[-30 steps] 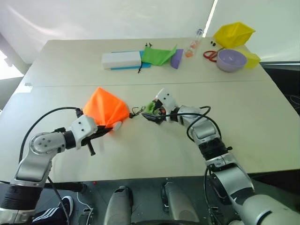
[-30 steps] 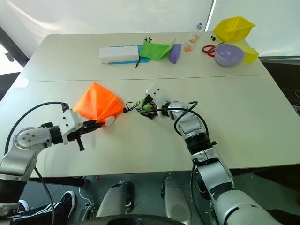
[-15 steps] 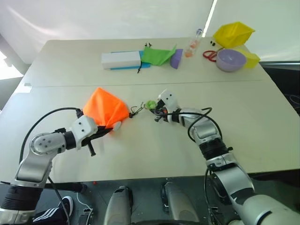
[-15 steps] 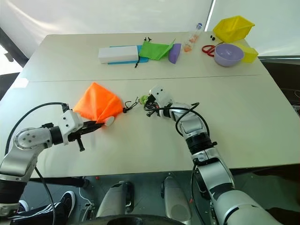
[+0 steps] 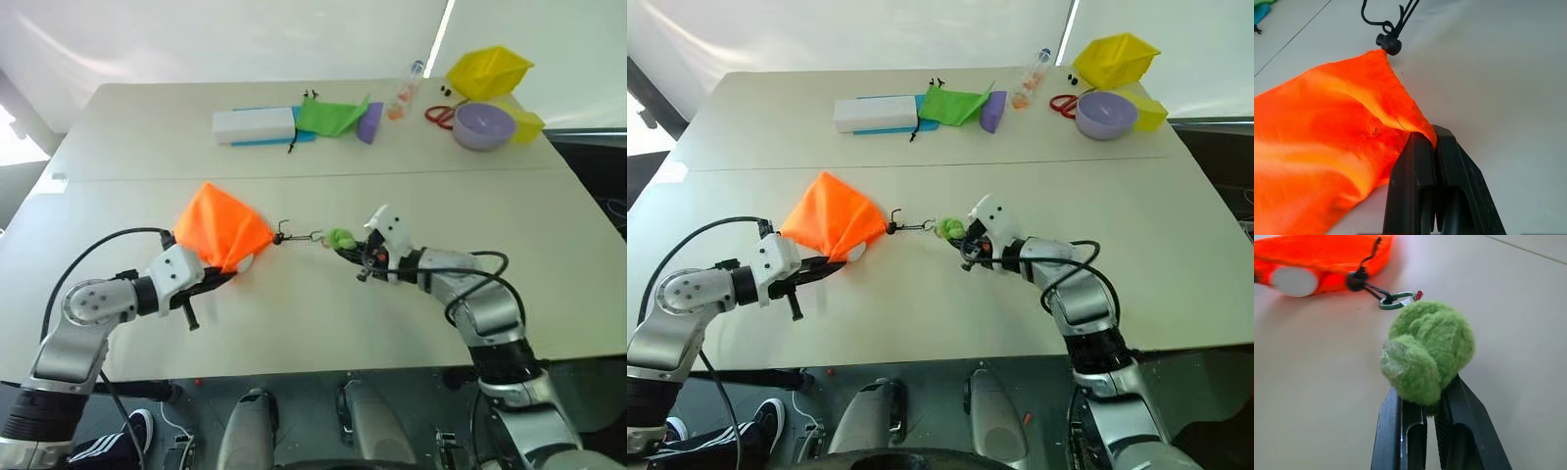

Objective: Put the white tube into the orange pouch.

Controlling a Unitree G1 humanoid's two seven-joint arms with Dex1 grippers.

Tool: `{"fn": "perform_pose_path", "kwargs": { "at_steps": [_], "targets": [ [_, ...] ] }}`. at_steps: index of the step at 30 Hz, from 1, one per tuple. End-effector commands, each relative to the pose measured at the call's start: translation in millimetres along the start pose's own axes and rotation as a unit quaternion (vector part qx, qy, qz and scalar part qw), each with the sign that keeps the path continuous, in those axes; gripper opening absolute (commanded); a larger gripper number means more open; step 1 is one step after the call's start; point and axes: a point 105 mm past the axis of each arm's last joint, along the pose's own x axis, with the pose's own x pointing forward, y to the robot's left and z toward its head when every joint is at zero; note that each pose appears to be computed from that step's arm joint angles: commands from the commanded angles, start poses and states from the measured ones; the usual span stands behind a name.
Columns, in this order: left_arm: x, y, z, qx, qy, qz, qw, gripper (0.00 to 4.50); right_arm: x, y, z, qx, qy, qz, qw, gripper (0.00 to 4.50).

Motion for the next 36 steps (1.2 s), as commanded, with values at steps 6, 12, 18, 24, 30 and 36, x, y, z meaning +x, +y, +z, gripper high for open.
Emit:
{"fn": "perform_pose_path", "kwargs": {
  "at_steps": [6, 12, 18, 24, 30, 36],
  "targets": [
    [-7.7, -3.9, 6.7, -0.001, -0.012, -0.026, 1.0, 0.0, -28.8, 13.5, 4.8, 0.001, -0.011, 0.006, 1.0, 0.02],
    [-9.3, -7.5, 3.5, -0.013, -0.005, -0.047, 0.999, 0.0, -41.9, 25.0, -3.9, 0.011, 0.008, 0.032, 0.999, 0.02],
    [-9.4, -9.3, 3.7, -0.029, -0.012, -0.061, 0.998, 0.0, -42.3, 7.0, -5.0, -0.005, 0.009, -0.008, 1.0, 0.02],
    [-10.5, -8.9, 14.1, -0.05, -0.037, -0.079, 0.995, 2.28, -37.0, 7.1, -4.8, -0.014, 0.007, -0.009, 1.0, 0.0],
    [-17.6, 2.4, 35.8, -0.101, -0.08, -0.093, 0.987, 2.71, -31.4, 4.7, -6.4, -0.019, 0.006, -0.014, 1.0, 0.0],
    [-1.3, 35.1, 62.5, -0.052, -0.091, -0.099, 0.99, 2.71, -23.6, 1.8, -3.6, -0.017, -0.005, -0.015, 1.0, 0.0]
  ]
}}
